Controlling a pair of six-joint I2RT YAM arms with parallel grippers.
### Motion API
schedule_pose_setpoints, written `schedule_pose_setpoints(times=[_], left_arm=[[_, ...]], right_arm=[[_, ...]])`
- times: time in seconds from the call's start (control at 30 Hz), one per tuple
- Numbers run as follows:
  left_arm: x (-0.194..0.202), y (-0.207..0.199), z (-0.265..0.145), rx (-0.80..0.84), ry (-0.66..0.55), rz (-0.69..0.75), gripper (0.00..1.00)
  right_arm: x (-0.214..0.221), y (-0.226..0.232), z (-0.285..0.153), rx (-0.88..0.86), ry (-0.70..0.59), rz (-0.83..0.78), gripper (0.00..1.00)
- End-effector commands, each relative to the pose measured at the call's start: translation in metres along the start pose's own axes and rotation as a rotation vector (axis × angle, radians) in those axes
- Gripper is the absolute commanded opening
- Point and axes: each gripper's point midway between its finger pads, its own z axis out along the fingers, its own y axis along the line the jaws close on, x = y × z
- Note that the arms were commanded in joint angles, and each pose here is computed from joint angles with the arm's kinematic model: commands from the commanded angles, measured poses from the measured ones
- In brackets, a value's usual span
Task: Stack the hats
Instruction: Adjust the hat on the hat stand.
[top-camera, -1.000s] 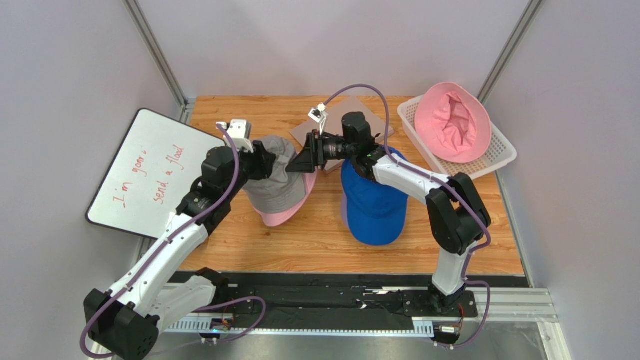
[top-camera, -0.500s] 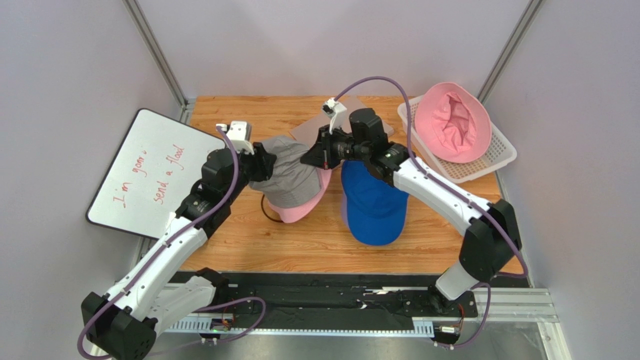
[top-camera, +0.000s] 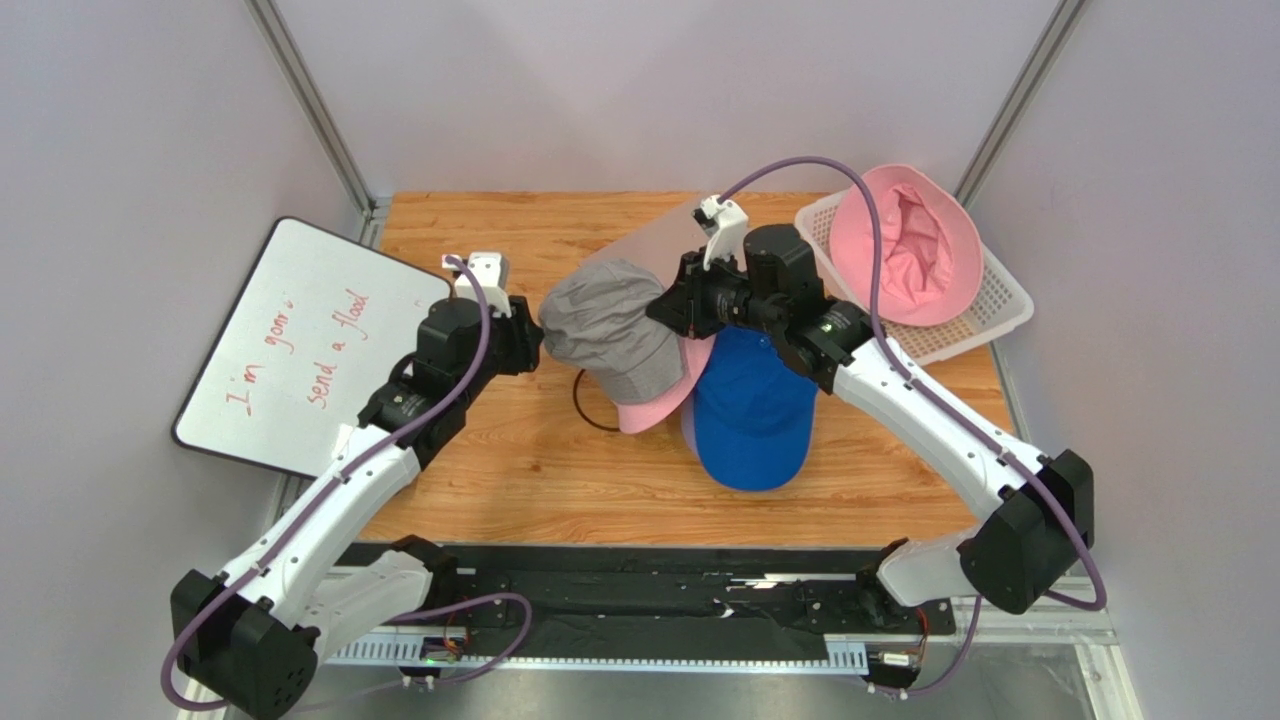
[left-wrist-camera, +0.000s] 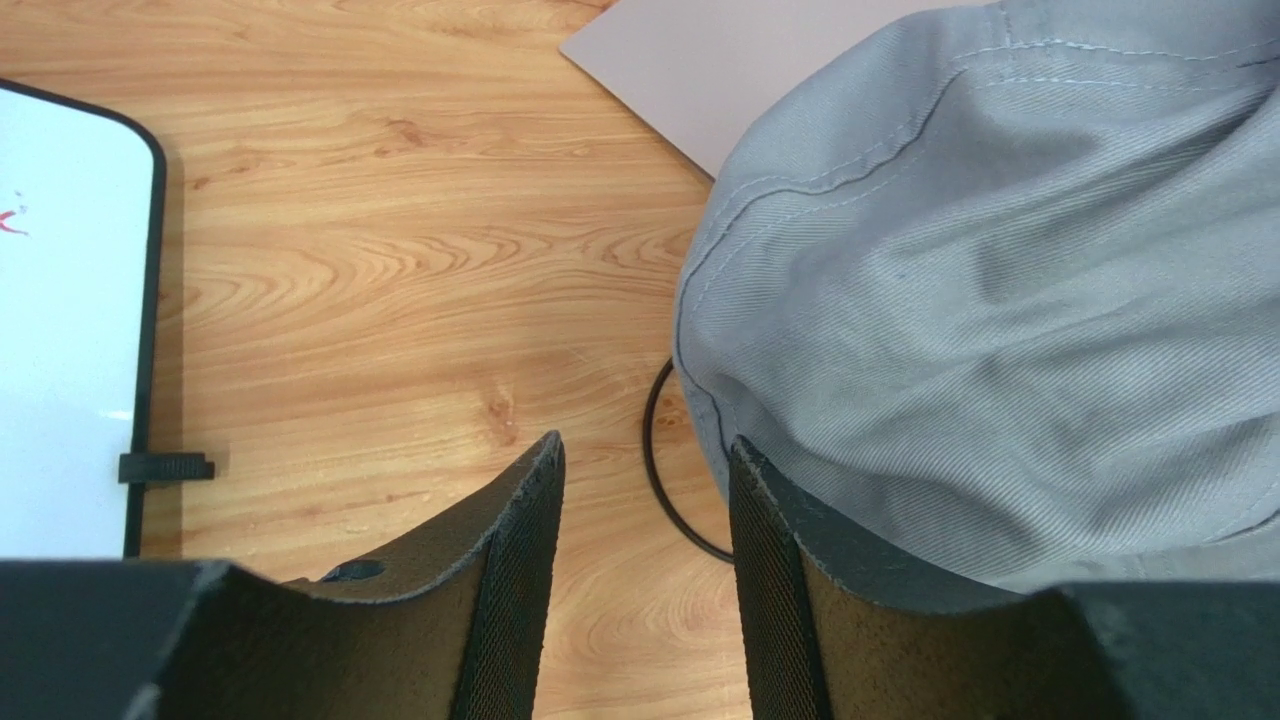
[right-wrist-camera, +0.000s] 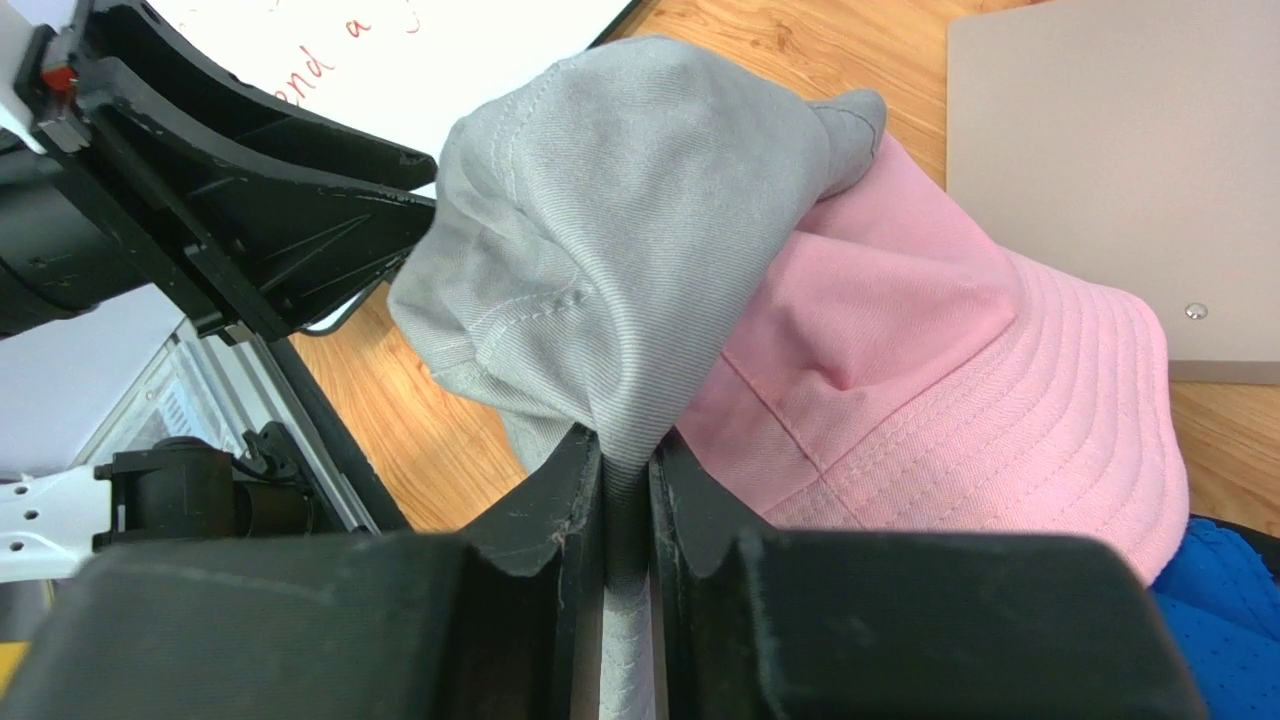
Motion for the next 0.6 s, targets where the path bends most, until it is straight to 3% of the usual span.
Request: schedule_pose_setpoints(times=[0.0, 0.07, 0.1, 0.3, 0.57], left_arm=[[-0.012, -0.001, -0.005, 0.007, -0.020, 0.012, 0.51], [-0.023, -0.005, -0.013, 0.025, -0.053, 0.007, 0.56], [-0.031, -0.010, -0.016, 0.052, -0.072, 0.003, 0.67], [-0.061, -0.037, -0.022, 0.176, -0.133, -0.014, 0.92], [-0.071, -0.070, 0.025, 0.296, -0.121, -0.034, 0.97]], right_arm=[[-0.009, -0.001, 0.005, 0.002, -0.014, -0.022, 0.15], [0.003, -0.009, 0.014, 0.017, 0.015, -0.005, 0.14], [0.006, -0.015, 0.018, 0.044, 0.018, 0.011, 0.12], [0.028, -0.055, 0.028, 0.235, 0.056, 0.069, 0.04], [0.056, -0.066, 0.032, 0.268, 0.125, 0.109, 0.03]])
